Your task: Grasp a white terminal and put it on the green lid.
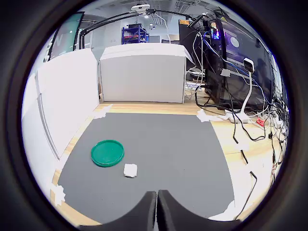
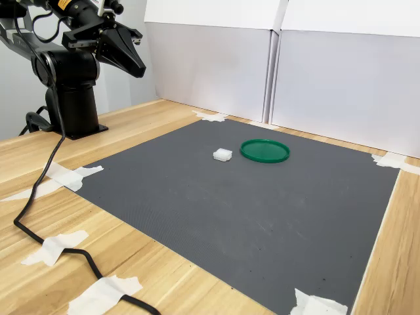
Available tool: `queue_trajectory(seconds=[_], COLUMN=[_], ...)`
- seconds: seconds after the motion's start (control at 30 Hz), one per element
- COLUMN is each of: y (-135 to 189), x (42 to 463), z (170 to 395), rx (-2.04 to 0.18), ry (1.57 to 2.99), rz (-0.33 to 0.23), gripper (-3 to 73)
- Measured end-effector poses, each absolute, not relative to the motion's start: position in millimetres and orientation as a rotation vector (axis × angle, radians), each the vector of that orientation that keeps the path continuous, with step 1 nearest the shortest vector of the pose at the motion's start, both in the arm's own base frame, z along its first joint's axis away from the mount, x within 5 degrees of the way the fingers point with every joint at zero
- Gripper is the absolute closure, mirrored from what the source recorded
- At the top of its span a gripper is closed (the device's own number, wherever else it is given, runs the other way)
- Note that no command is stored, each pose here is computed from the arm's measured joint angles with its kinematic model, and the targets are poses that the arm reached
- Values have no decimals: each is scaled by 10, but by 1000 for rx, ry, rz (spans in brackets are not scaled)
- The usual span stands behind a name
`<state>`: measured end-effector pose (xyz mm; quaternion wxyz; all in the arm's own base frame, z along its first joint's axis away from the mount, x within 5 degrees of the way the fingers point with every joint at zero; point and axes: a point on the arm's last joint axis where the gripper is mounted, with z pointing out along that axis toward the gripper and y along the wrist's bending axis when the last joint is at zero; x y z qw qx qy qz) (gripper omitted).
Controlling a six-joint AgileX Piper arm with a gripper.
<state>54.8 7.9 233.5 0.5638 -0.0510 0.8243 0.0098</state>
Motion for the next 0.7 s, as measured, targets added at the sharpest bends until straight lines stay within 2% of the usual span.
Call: queue_trajectory(seconds=[0.23,0.4,0.7], y=[79,77,77], x=[594,690,944], z=[2339,2496,2677], rx=[-121,-120,-307], ry=[1984,2007,2127], rz=[30,35,-38], gripper=[711,711,711])
